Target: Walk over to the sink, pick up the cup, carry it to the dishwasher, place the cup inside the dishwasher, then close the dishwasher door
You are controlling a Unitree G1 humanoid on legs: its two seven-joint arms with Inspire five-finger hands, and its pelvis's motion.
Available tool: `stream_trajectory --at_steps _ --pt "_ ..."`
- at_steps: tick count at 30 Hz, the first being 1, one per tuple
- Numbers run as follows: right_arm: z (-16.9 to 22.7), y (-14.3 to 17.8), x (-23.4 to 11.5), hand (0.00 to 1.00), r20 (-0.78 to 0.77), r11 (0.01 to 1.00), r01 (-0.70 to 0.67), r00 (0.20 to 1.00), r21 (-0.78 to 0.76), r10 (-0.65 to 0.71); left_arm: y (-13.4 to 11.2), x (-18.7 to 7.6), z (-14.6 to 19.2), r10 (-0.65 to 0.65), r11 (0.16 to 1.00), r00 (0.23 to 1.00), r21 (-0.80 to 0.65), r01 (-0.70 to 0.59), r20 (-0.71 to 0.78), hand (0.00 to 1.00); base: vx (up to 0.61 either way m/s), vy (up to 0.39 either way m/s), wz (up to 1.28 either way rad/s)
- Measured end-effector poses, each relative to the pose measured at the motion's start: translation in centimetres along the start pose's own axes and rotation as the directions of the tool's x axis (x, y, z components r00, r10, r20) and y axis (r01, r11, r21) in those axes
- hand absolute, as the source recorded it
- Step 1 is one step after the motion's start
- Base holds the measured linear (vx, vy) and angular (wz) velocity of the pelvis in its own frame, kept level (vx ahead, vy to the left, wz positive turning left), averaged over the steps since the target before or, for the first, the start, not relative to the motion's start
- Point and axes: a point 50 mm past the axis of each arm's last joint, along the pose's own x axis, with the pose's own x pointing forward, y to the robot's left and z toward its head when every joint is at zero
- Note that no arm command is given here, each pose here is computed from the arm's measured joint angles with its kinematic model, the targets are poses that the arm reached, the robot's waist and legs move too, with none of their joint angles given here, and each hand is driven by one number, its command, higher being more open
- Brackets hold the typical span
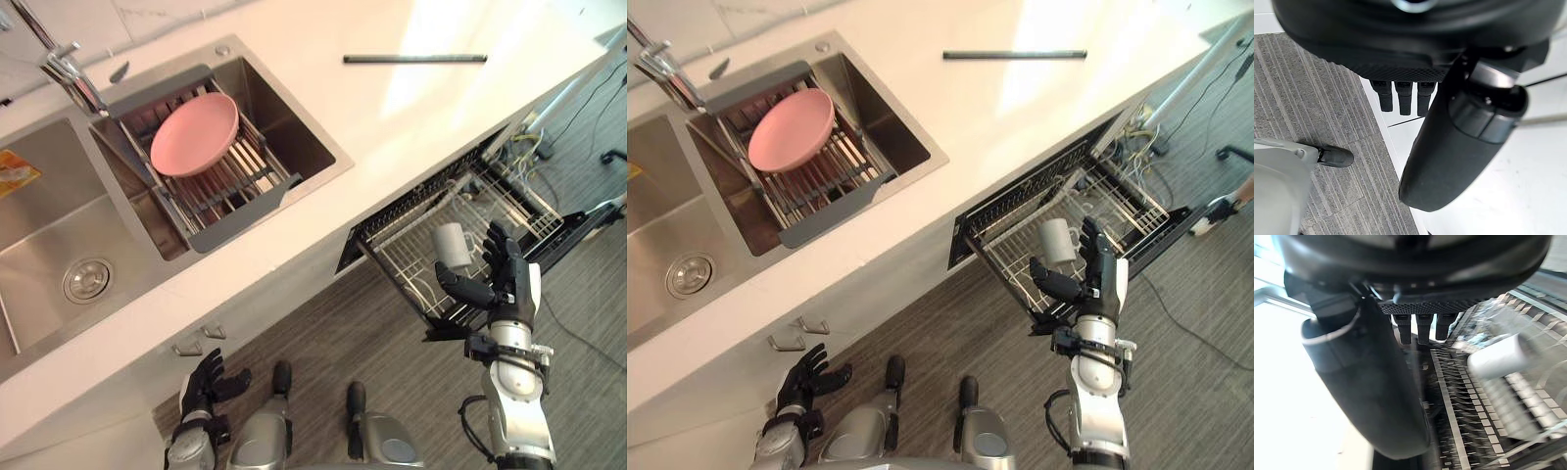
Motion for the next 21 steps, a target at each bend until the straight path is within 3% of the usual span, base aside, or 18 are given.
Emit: stream_trajectory --at_steps 4,10,18,21 --pt "2.0 0.1 -0.5 0.90 0.090 0.998 -0.018 0.996 0.052 0.013 1.2 -0.3 -0.6 0.051 0.998 0.998 -0.035 -0.052 -0.020 0.90 0.00 -0.014 0.29" --pt "6.4 0.2 0.0 0.90 0.307 0.995 -0.043 0.951 0.088 0.014 2.1 -0.1 0.2 0.104 0.992 0.995 -0.076 -0.103 0.006 0.90 -0.01 -0.003 0.99" --pt "7.6 1.4 2.3 0.90 0.370 0.997 -0.081 0.926 0.014 0.070 4.4 -1.8 -2.7 0.200 0.975 0.976 -0.079 -0.206 -0.083 0.90 0.05 0.106 0.25" --pt "7.0 2.5 3.0 0.90 0.346 0.988 -0.139 0.925 -0.071 0.156 4.6 -2.0 -3.3 0.212 0.973 0.971 -0.066 -0.220 -0.114 0.90 0.11 0.112 0.23"
